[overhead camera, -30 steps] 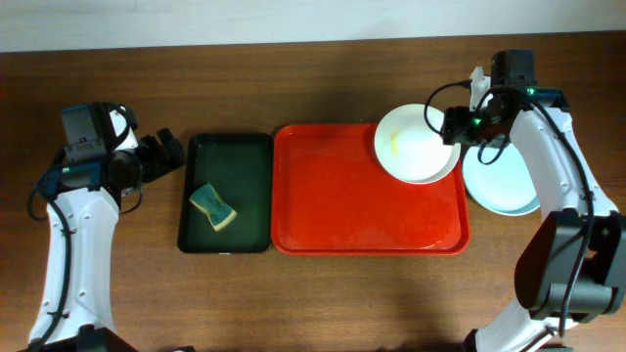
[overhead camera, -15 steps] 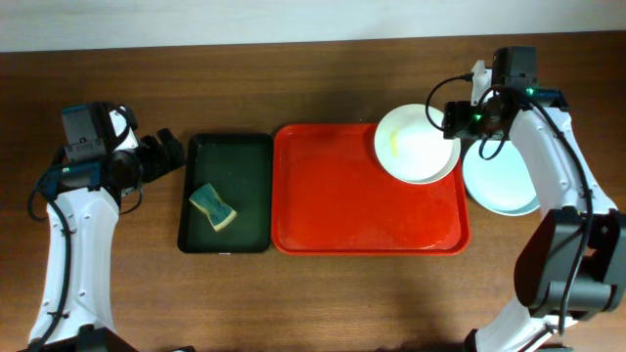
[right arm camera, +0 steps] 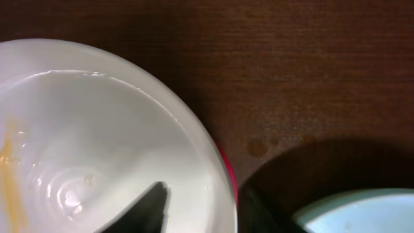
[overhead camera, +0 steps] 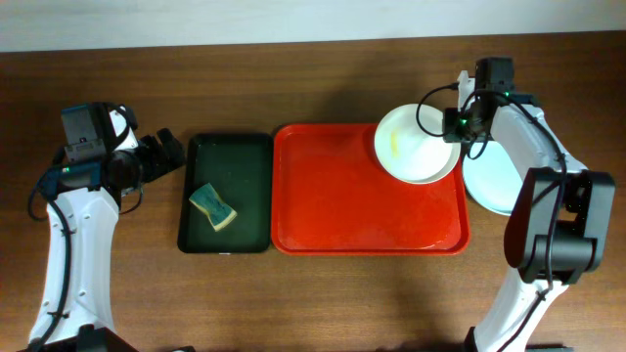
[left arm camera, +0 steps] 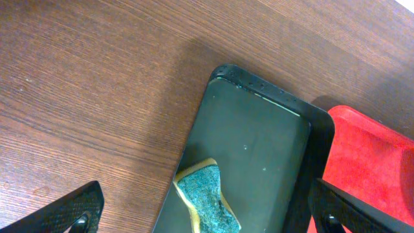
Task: Clean dirty plates on tray and stack at the side
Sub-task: 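Drag the white plate left to the red tray center with right gripper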
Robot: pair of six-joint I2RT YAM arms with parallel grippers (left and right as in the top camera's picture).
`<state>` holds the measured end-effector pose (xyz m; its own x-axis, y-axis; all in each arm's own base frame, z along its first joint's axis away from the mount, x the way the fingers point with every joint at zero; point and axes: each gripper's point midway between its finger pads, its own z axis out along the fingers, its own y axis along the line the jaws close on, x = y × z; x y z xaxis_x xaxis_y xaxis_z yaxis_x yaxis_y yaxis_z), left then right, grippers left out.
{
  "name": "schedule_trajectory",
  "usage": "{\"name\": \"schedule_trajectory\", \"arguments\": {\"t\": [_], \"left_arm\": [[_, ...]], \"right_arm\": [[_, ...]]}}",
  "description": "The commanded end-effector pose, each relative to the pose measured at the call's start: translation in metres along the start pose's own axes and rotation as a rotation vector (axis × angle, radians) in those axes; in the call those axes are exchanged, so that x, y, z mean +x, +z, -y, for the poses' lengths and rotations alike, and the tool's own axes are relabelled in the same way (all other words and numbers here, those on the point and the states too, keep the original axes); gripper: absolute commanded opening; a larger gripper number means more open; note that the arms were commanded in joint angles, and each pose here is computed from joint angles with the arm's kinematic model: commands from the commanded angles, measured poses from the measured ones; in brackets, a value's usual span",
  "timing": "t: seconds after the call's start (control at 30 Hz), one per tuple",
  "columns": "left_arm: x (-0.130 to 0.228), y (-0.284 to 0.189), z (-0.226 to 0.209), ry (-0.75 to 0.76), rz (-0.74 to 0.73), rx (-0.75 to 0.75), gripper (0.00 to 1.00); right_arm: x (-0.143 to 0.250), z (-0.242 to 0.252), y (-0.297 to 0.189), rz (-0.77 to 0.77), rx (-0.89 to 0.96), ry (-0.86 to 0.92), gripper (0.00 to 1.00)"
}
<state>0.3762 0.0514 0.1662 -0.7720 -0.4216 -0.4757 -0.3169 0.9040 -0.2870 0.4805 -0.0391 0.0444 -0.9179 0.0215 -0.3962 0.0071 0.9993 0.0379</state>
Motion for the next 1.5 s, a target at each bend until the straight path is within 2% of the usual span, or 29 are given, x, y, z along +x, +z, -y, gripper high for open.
{"name": "schedule_trajectory", "arguments": {"t": [0.0,0.2,0.23,0.3,0.47,0.67,0.8,0.9,1.07,1.2,1.33,1.37,1.4,1.47], "left_arm": [[-0.005,-0.004,0.002,-0.004,0.016,0.006,0.99],[-0.005,-0.004,0.002,-0.004,0.016,0.006,0.99],[-0.005,-0.004,0.002,-0.004,0.016,0.006,0.99],[-0.005,-0.004,0.002,-0.004,0.016,0.006,0.99],[-0.005,-0.004,0.002,-0.004,0.016,0.006,0.99],[-0.005,-0.004,0.002,-0.004,0.016,0.006,0.99],[-0.005,-0.004,0.002,-0.004,0.016,0.006,0.99],[-0.005,-0.004,0.002,-0.004,0.016,0.006,0.99],[-0.005,-0.004,0.002,-0.003,0.016,0.006,0.99],[-0.005,-0.004,0.002,-0.004,0.016,0.006,0.99],[-0.005,-0.004,0.002,-0.004,0.016,0.006,0.99],[-0.005,-0.004,0.002,-0.004,0.016,0.006,0.99],[-0.005,-0.004,0.002,-0.004,0.016,0.006,0.99],[-0.005,-0.004,0.002,-0.004,0.016,0.006,0.99]], "right_arm": [[0.006,0.001,0.012,-0.021,0.006,0.002,0.38],[0.012,0.014,0.019,-0.046,0.08,0.003,0.4],[0.013,0.014,0.019,-0.049,0.08,0.003,0.37],[0.015,0.014,0.019,-0.059,0.078,0.007,0.04],[0.007,0.001,0.006,-0.04,0.013,0.007,0.04],[-0.017,-0.03,-0.066,0.016,-0.088,-0.022,0.04],[0.006,-0.058,-0.092,-0.065,-0.112,-0.069,0.04],[0.04,-0.078,-0.09,-0.2,-0.129,-0.075,0.04],[0.081,-0.1,-0.076,-0.321,-0.126,-0.041,0.04],[0.1,-0.109,-0.051,-0.331,-0.119,0.025,0.04],[0.105,-0.119,-0.038,-0.308,-0.136,0.004,0.05],[0.105,-0.121,-0.037,-0.303,-0.137,-0.002,0.16],[0.104,-0.123,-0.037,-0.297,-0.14,-0.007,0.35],[0.106,-0.124,-0.038,-0.305,-0.142,-0.006,0.39]]}}
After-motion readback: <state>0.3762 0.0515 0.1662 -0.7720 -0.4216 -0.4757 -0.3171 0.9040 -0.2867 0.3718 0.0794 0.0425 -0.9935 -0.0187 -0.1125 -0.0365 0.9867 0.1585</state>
